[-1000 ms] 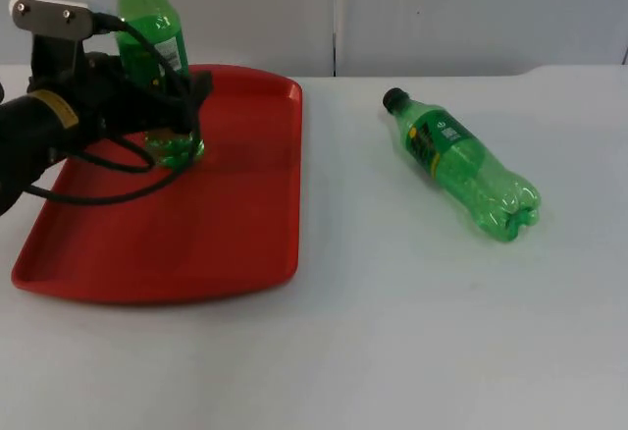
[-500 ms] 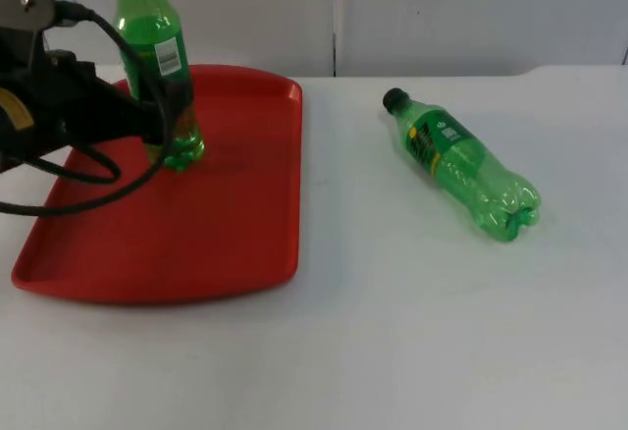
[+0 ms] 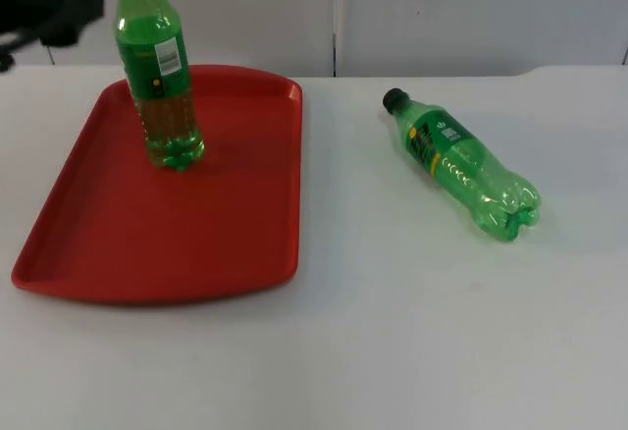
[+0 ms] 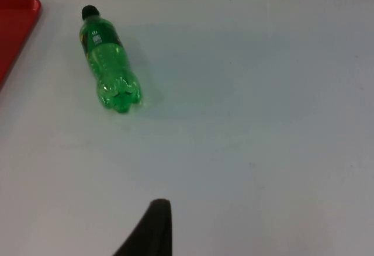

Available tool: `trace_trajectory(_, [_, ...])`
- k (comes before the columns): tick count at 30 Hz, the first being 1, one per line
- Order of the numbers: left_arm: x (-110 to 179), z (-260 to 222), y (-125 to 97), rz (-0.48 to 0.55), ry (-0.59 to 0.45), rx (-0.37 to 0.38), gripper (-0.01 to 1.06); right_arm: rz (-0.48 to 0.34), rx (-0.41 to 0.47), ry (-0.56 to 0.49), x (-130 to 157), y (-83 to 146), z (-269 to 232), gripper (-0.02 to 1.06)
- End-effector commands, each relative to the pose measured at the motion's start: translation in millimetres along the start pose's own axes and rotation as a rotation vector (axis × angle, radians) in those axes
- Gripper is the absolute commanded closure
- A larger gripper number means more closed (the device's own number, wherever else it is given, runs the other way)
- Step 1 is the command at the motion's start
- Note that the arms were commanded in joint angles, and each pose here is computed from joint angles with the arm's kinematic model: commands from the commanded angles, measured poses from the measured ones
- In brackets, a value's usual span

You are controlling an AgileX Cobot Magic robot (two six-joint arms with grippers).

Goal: Place the bottle upright on the tray.

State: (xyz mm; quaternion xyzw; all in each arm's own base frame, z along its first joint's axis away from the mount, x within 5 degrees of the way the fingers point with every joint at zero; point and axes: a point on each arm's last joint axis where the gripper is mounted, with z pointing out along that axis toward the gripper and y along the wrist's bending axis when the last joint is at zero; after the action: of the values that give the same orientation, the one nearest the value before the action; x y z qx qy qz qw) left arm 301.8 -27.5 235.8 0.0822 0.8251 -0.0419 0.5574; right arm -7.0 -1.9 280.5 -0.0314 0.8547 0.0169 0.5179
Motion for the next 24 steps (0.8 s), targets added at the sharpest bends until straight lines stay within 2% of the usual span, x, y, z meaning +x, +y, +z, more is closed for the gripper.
trace_trajectory(1, [-12, -21, 2, -0.022, -0.007, -0.035, 0.0, 0.003, 0.005, -0.008, 0, 0, 0, -0.01])
trace_trajectory(11, [-48, -102, 4, -0.042, -0.089, -0.127, 0.0, 0.003, 0.005, -0.008, 0, 0, 0, -0.01])
trace_trajectory(24, [-47, -165, 4, -0.129, -0.046, -0.202, 0.0, 0.003, 0.005, -0.008, 0, 0, 0, -0.01])
